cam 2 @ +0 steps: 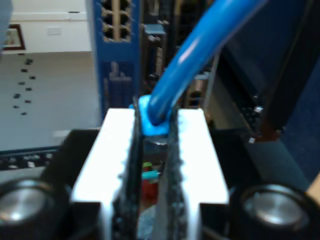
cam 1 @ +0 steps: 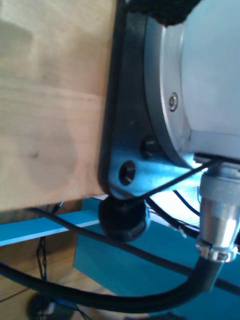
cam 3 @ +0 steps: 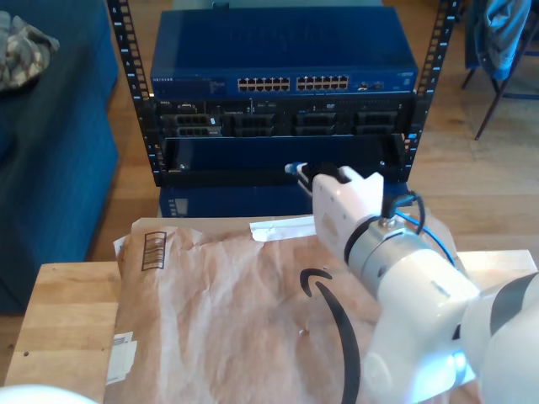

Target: Grab the cable and plug it in

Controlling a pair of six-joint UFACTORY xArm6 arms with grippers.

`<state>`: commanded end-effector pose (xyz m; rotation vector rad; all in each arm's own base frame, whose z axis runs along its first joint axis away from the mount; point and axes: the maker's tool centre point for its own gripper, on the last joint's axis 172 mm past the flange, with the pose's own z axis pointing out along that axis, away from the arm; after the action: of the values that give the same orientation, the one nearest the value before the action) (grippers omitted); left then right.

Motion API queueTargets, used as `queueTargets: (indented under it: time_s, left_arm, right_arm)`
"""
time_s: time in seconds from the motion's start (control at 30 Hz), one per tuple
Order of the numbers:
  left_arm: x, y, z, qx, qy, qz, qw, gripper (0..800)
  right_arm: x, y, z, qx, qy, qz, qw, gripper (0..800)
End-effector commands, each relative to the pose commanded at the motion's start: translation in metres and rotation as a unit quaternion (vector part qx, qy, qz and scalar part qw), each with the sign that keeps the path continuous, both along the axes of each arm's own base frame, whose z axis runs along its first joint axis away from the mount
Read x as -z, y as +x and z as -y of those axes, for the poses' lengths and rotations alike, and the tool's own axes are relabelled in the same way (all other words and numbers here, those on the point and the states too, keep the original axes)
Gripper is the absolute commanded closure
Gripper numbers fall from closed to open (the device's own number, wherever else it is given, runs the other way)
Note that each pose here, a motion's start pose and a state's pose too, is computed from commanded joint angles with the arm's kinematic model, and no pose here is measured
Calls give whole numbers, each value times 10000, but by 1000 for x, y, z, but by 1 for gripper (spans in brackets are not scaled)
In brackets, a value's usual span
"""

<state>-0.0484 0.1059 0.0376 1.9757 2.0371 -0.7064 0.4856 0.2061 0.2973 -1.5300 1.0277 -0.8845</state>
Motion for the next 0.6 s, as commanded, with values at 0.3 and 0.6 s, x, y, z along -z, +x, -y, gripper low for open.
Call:
queueTargets:
  time_s: [0.3,0.6]
  left_arm:
    - [0,0,0,0,0,0,10000,0]
    - [0,0,0,0,0,0,10000,0]
  right_arm:
    - [-12,16,14,262,584,150,9978,800]
    - [-24,44,24,460,959,566,9927,800]
